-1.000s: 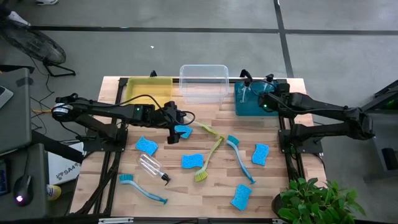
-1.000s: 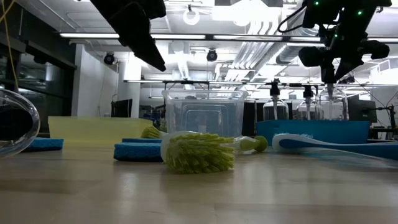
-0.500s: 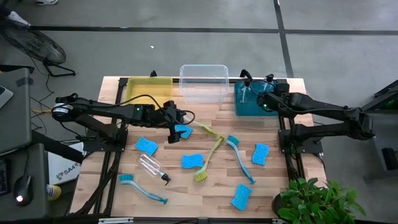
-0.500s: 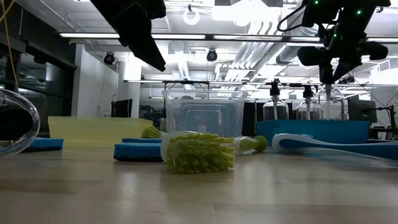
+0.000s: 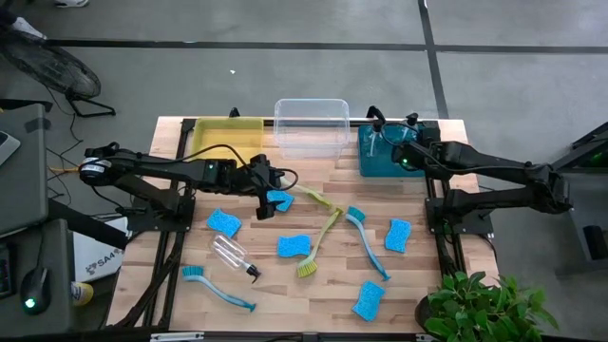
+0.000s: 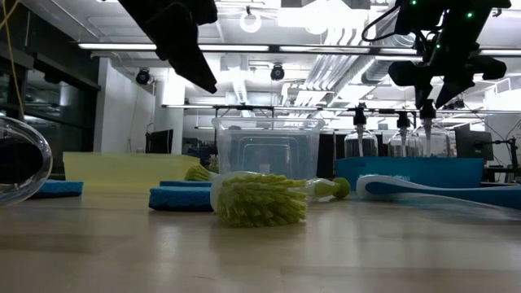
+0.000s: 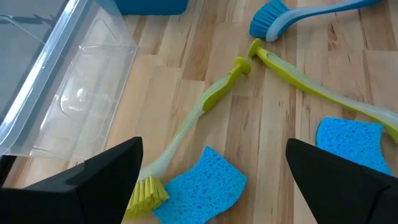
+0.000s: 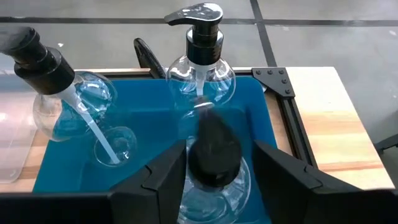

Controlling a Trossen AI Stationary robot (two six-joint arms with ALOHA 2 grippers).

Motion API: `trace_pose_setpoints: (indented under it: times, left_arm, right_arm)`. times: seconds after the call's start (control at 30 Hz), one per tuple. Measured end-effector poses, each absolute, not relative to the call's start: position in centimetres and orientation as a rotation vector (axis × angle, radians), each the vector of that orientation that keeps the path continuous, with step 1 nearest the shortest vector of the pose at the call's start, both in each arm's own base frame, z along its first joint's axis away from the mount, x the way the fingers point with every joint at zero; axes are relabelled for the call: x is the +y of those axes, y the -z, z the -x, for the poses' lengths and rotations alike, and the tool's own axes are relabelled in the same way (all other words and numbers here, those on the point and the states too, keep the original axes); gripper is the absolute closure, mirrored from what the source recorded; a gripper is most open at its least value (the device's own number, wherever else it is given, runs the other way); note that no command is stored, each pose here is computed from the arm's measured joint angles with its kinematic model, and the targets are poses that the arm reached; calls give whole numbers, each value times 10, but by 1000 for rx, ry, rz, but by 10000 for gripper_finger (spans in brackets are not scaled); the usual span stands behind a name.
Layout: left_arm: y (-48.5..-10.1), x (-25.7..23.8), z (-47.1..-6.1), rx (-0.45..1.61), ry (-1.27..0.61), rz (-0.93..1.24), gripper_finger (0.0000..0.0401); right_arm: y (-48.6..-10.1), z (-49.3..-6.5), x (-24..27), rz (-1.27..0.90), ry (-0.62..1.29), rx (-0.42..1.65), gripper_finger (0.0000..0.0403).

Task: Pick & Place Kitchen Sink Supplies
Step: Put the transparent spray bottle into the blue bin

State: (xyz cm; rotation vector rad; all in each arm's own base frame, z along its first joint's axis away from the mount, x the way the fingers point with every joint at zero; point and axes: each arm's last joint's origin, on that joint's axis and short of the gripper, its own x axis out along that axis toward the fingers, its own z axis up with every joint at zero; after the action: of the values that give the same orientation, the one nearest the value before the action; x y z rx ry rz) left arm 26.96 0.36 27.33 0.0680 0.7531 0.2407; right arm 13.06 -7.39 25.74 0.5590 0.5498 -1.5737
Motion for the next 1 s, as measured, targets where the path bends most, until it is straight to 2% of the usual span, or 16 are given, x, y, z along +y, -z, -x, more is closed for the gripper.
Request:
trace_pose_setpoints:
  times: [0.8, 1.0]
  left_arm:
    - [-271, 3, -267, 786, -235, -52, 13]
    - [-264, 3, -260, 884, -255, -34, 13]
  right_arm:
    - [-277, -106, -63, -572, 1448, 480, 217]
    - [-286, -103, -61, -582, 1375, 406, 217]
